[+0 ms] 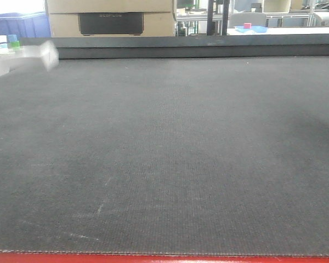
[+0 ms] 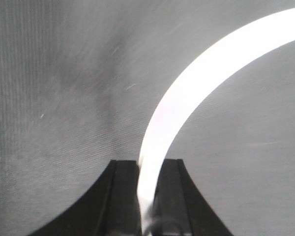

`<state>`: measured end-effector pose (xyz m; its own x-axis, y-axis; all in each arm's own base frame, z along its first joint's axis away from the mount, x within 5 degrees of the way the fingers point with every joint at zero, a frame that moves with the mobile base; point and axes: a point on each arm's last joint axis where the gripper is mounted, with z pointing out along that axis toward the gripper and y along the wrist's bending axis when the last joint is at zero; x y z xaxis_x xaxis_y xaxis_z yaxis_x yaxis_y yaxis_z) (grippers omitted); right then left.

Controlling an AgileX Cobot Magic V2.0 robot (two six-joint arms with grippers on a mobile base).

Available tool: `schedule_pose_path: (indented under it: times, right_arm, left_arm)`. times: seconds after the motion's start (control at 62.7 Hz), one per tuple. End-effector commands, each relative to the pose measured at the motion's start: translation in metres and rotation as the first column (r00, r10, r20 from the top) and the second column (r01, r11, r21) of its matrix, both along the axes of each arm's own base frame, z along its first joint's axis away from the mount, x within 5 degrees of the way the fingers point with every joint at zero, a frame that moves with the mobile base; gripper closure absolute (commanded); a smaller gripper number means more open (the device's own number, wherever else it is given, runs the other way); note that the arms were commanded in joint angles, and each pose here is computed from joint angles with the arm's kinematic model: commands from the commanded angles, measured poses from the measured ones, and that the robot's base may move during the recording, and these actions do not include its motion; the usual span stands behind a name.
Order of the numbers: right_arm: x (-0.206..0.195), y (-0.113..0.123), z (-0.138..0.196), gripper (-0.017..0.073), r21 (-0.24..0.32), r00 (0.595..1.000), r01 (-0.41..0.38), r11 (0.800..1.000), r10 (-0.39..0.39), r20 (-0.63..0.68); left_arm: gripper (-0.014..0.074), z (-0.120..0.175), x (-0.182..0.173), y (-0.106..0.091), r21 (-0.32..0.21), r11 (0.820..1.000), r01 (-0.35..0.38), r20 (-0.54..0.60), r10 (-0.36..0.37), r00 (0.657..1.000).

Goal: Grab PVC pipe and place in blue bin
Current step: 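Lift both held white pipe pieces up off the mat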

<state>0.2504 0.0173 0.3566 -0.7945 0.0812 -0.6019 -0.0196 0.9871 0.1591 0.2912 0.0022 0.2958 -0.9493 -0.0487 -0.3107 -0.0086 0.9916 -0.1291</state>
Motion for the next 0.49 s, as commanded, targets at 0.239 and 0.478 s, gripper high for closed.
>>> schedule_pose_path:
  times: [0.239,0.478]
  right_arm:
    - [-0.039,-0.005,0.050,0.0727,-0.007,0.912,0.037,0.999,-0.031,0.410]
    - [-0.083,-0.012,0.044,0.0727,-0.074,0.800,0.079,0.994,-0.019,0.600]
  left_arm:
    - [0.0704,0.085,-0.047,-0.020,-0.070,0.997,0.017,0.516,0.022,0.856]
    - [0.0704,0.104,-0.085,-0.032,-0.056,0.996,0.063,0.781,0.004,0.624]
